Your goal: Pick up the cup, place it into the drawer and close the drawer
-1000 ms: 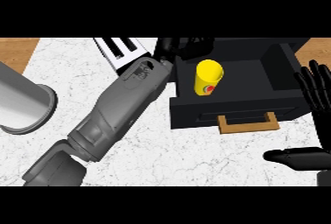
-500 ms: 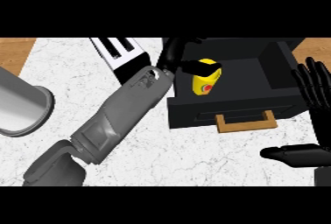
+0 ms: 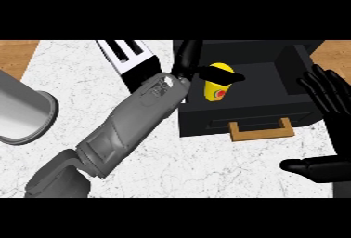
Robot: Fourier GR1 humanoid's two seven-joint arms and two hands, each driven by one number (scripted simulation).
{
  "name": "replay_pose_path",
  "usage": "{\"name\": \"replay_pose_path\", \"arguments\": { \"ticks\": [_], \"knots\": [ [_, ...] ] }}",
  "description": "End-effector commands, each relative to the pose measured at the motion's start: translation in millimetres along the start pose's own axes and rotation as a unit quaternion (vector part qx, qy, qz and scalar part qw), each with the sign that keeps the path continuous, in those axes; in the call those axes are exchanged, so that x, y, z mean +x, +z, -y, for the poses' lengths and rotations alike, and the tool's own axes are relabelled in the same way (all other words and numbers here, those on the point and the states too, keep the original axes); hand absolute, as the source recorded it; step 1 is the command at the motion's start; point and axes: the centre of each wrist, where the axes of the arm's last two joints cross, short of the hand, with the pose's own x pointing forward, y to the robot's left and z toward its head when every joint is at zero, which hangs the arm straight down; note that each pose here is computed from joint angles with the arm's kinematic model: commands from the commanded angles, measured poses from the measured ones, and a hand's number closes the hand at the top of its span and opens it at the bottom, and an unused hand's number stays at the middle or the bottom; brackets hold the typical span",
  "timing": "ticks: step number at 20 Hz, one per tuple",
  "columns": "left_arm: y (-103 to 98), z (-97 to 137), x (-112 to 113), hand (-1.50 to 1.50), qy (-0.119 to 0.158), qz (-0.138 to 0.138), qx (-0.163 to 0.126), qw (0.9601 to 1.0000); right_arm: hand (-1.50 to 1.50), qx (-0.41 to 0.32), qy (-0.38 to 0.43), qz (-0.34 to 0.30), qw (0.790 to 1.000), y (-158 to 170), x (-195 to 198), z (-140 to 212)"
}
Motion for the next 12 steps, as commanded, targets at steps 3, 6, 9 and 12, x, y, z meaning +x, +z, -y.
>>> {"name": "replay_pose_path", "arguments": {
  "ticks": [3,6,9,12],
  "knots": [
    [-0.5,9.2,19.2,-1.50,0.052,0.031,0.013,0.9981,1.50,0.056,0.008,0.004,0.998,-6.9,23.8,7.5],
    [-2.3,6.9,20.9,-1.50,0.053,0.034,0.028,0.9976,1.50,0.092,0.071,-0.011,0.993,10.2,21.4,13.8],
    [-9.3,-14.6,23.8,-1.50,0.074,0.027,0.037,0.9962,1.50,0.104,0.096,-0.022,0.990,20.9,30.5,-6.5],
    [-15.1,-33.1,30.2,-1.50,0.098,0.011,0.052,0.9938,1.50,0.119,0.138,-0.052,0.982,23.9,41.4,-8.5]
  ]
}}
